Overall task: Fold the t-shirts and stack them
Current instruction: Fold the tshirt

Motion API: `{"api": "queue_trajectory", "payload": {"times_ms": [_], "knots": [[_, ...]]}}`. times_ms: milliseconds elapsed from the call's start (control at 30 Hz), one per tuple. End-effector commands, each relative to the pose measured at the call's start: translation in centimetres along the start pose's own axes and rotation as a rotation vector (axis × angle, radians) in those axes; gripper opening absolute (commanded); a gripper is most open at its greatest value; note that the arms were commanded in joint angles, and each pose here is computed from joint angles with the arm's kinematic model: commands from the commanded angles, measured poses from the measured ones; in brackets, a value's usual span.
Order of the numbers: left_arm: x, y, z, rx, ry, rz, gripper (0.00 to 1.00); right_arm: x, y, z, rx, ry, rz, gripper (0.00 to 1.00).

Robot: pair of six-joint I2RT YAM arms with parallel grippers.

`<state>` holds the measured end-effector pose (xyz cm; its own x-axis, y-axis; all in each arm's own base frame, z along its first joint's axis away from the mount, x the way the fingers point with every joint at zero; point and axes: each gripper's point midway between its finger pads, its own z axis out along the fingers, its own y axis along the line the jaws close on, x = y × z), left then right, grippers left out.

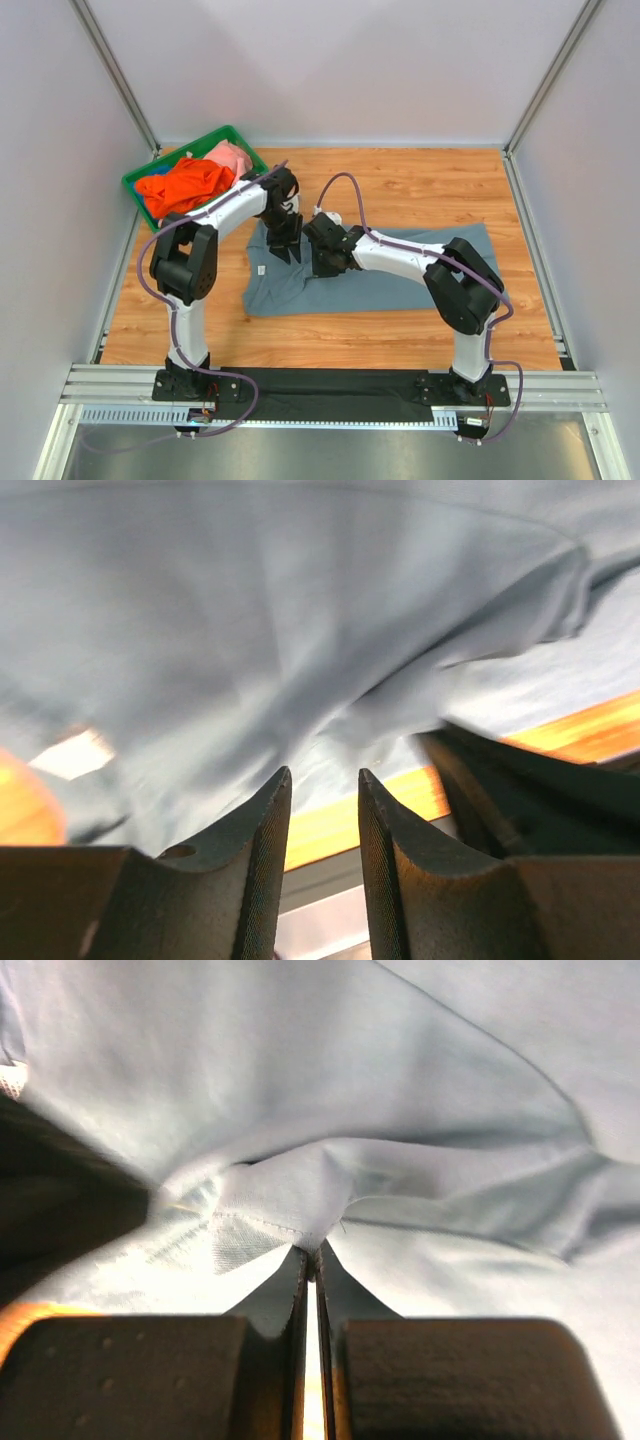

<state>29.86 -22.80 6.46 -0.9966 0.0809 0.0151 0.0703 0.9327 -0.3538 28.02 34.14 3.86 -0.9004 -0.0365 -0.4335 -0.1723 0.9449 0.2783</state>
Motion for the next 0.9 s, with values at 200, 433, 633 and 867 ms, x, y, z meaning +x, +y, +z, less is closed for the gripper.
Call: {"api": "queue_trajectory", "payload": {"times_ms": [200,433,633,867], "knots": [[7.3,3.2,-3.7,-0.055,0.039,-0.137,0.36,-0.2,-1.4,-3.9,0.09,0.031,-0.059,0.0],[8.7,2.6,-1.7,0.043,0.051,-0.193,0.33,-0.3,-1.2,-4.9,0.079,0.033,-0.07,0.0],[9.0,3.8,0.3,0.003,0.064,-0.234,0.34,0.9,-1.2,-4.8,0.062,0.065,-0.059,0.0],[8.7,5.4,1.6,-0.072,0.065,-0.245,0.35,1.6,-1.2,-4.4,0.058,0.084,-0.05,0.0]]}}
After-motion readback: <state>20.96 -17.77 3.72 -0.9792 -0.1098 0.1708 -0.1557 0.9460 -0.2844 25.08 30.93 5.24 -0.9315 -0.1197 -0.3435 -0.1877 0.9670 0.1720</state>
